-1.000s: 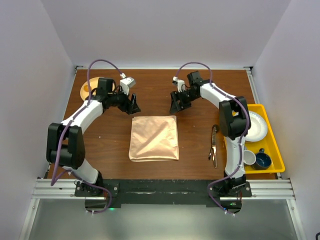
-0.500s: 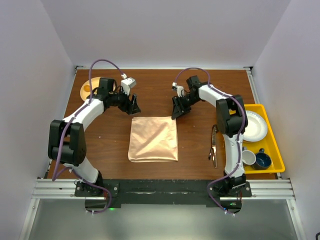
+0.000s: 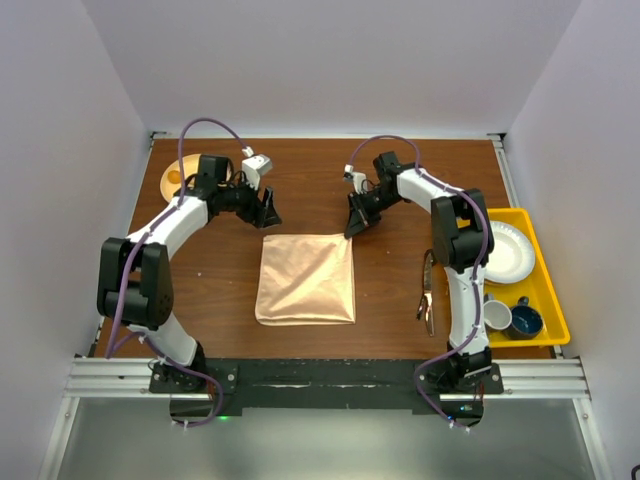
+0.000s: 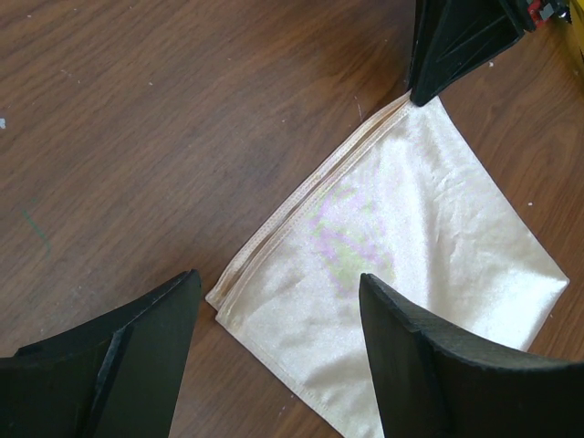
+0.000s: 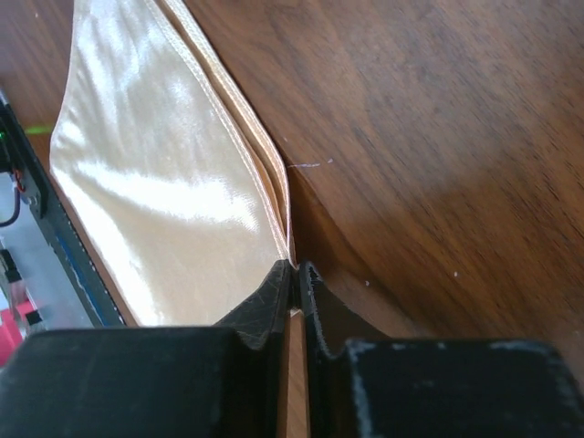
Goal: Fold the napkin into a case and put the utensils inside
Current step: Pick up the lower triangle-folded napkin from the center of the board.
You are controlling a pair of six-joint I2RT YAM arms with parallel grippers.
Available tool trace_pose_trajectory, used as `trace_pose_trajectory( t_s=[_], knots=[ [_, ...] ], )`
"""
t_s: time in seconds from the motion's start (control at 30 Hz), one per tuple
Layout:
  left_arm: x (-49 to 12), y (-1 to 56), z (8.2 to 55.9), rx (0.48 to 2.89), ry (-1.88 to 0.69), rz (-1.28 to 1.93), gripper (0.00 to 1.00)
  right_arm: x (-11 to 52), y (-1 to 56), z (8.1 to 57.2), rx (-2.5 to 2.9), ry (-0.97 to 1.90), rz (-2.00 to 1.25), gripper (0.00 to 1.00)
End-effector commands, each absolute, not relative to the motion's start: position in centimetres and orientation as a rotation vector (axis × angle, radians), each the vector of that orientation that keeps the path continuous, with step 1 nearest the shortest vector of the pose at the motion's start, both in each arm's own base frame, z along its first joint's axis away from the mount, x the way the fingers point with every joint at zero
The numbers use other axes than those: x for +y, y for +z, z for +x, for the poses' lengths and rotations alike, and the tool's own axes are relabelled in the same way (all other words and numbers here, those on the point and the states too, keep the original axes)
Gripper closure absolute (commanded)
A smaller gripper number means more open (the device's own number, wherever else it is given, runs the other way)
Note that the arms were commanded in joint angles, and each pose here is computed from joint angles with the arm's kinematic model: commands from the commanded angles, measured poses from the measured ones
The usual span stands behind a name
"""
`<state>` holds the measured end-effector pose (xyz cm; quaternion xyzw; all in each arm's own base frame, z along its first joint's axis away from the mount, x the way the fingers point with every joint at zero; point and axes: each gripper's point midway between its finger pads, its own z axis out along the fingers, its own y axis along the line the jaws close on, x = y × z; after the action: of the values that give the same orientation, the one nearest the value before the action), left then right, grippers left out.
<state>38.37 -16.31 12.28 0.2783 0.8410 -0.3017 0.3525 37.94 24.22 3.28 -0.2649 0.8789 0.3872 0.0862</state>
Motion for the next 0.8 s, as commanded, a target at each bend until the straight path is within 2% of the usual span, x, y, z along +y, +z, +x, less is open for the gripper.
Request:
trace_pose_trajectory(
  t_s=[0.0, 0.27, 0.77],
  knots=[
    [-16.0, 13.4, 39.7, 2.126, -0.761, 0.712, 0.25, 25.0, 6.6, 38.4, 2.497, 1.215, -0.840, 1.00],
    [-15.1, 13.0, 40.0, 2.148, -0.719, 0.653, 0.24, 25.1, 8.4, 37.9, 2.381, 1.149, -0.969, 1.00],
    [-13.0, 12.9, 39.2, 2.169, -0.652, 0.551, 0.25, 26.5, 8.8, 35.3, 2.062, 0.794, -1.418, 1.00]
  ],
)
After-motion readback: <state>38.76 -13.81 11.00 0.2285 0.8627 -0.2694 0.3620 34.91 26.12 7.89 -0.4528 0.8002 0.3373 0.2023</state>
